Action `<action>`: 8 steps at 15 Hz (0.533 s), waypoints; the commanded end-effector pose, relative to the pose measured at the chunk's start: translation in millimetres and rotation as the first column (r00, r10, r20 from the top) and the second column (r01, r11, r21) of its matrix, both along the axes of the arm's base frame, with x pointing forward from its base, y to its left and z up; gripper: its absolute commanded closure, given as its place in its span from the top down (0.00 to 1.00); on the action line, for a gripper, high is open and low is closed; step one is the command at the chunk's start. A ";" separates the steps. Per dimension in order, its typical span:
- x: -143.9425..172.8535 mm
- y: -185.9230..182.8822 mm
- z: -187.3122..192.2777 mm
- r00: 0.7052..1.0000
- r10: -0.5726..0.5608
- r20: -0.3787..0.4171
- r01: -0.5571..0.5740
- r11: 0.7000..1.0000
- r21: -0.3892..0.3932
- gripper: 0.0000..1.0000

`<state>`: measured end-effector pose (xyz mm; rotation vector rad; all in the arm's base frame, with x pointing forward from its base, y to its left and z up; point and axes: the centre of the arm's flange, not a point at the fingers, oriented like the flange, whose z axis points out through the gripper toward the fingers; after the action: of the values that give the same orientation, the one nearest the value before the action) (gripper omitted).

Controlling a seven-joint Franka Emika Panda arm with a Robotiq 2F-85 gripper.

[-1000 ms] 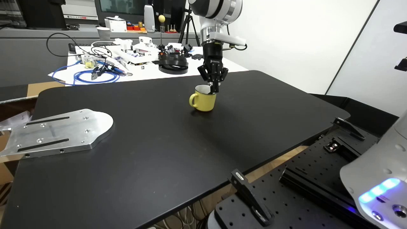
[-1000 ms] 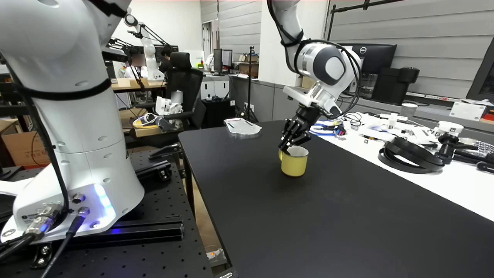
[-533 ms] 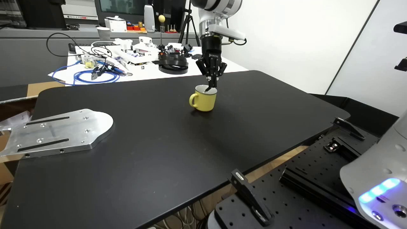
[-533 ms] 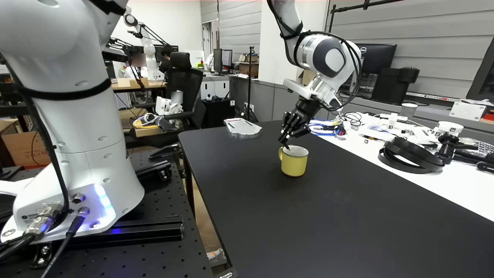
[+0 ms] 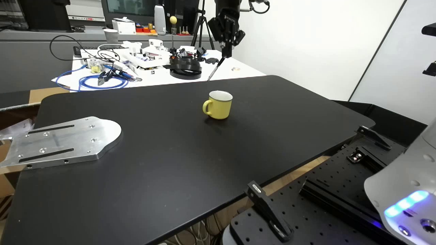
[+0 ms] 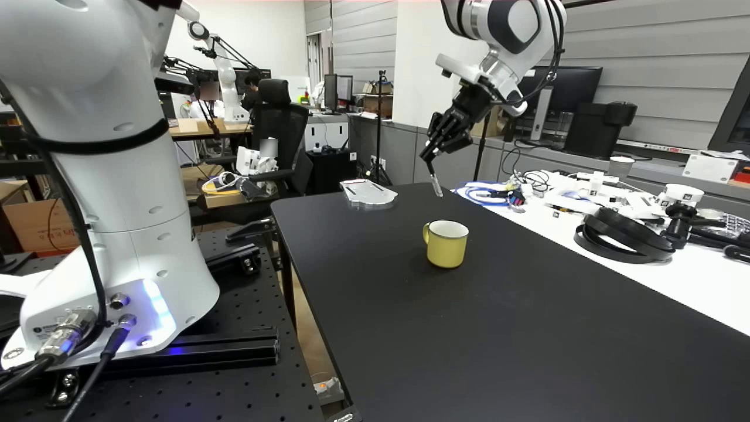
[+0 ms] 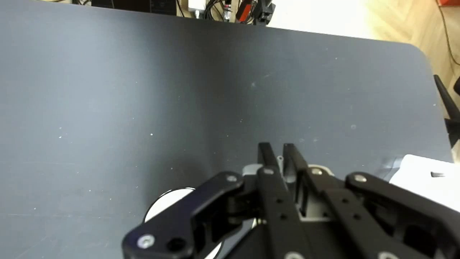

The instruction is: Take the pen from the yellow cup and put it on the table

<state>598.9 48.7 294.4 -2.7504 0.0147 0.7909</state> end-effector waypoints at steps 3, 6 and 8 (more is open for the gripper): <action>-21.4 31.3 48.0 0.984 0.106 0.144 -0.109 0.994 0.013 0.03; -42.1 64.8 40.1 0.941 0.186 0.282 -0.184 0.982 -0.032 0.03; -55.5 85.2 30.3 0.903 0.225 0.367 -0.213 0.974 -0.074 0.03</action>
<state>582.8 113.6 333.7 -2.8571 -0.2801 0.4542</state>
